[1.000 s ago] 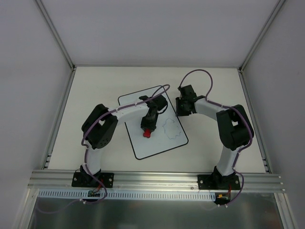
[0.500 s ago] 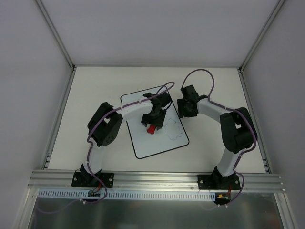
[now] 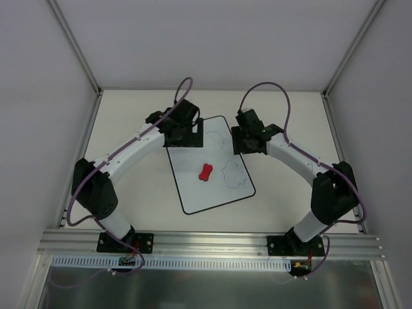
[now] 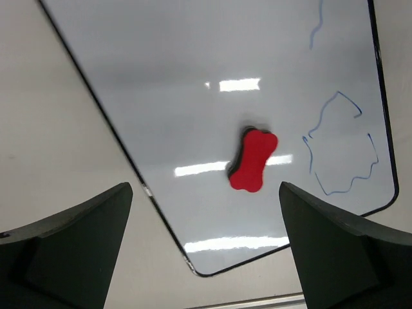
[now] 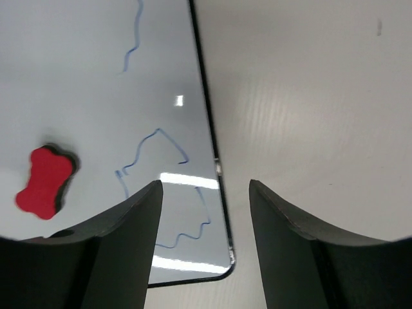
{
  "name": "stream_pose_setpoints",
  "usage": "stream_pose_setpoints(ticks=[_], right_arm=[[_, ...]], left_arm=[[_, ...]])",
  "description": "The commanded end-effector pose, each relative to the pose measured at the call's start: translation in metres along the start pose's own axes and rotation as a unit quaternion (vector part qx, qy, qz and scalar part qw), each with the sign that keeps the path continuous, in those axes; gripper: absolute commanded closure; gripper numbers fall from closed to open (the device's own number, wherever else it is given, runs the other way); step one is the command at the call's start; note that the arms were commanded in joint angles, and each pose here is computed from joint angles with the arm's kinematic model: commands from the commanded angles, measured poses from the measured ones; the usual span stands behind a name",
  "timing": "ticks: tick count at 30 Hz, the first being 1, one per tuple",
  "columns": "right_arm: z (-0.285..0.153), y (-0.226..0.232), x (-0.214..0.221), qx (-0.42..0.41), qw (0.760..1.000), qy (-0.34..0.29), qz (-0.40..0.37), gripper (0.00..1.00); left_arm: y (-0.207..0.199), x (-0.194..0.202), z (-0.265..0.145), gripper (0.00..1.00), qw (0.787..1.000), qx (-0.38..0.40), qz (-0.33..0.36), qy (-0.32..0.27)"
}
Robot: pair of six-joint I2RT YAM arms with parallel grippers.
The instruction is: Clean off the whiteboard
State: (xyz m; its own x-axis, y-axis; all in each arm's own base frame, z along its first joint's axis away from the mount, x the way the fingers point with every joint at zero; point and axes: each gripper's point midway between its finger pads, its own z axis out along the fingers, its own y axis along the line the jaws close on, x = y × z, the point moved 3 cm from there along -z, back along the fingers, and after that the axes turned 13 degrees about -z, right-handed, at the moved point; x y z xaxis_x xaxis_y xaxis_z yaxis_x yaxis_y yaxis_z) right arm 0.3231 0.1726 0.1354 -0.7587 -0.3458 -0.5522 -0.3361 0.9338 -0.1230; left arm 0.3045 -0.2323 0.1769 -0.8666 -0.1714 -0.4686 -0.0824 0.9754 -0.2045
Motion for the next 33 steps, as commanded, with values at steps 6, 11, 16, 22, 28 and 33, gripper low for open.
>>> stream_pose_setpoints(ticks=[6,11,16,22,28,33], right_arm=[[-0.027,0.084,-0.006,-0.001,1.0,-0.026,-0.006,0.43],[-0.018,0.128,-0.005,-0.013,1.0,-0.021,-0.007,0.46],[-0.004,0.153,-0.006,-0.017,1.0,-0.009,0.024,0.47],[0.007,0.168,-0.002,-0.005,0.998,-0.003,0.056,0.47],[0.019,0.171,0.007,0.004,0.997,0.016,0.073,0.45],[0.028,0.174,0.011,0.013,0.996,0.024,0.085,0.45]], left_arm=[[0.128,0.015,-0.029,0.01,0.987,-0.092,-0.11,-0.067],[0.153,0.049,-0.024,0.01,0.983,-0.096,-0.139,-0.067],[0.169,0.073,-0.021,0.01,0.981,-0.102,-0.153,-0.069],[0.173,0.08,-0.024,0.01,0.981,-0.096,-0.153,-0.076],[0.174,0.084,-0.021,0.02,0.982,-0.092,-0.15,-0.068],[0.173,0.085,-0.02,0.01,0.983,-0.09,-0.145,-0.067]])
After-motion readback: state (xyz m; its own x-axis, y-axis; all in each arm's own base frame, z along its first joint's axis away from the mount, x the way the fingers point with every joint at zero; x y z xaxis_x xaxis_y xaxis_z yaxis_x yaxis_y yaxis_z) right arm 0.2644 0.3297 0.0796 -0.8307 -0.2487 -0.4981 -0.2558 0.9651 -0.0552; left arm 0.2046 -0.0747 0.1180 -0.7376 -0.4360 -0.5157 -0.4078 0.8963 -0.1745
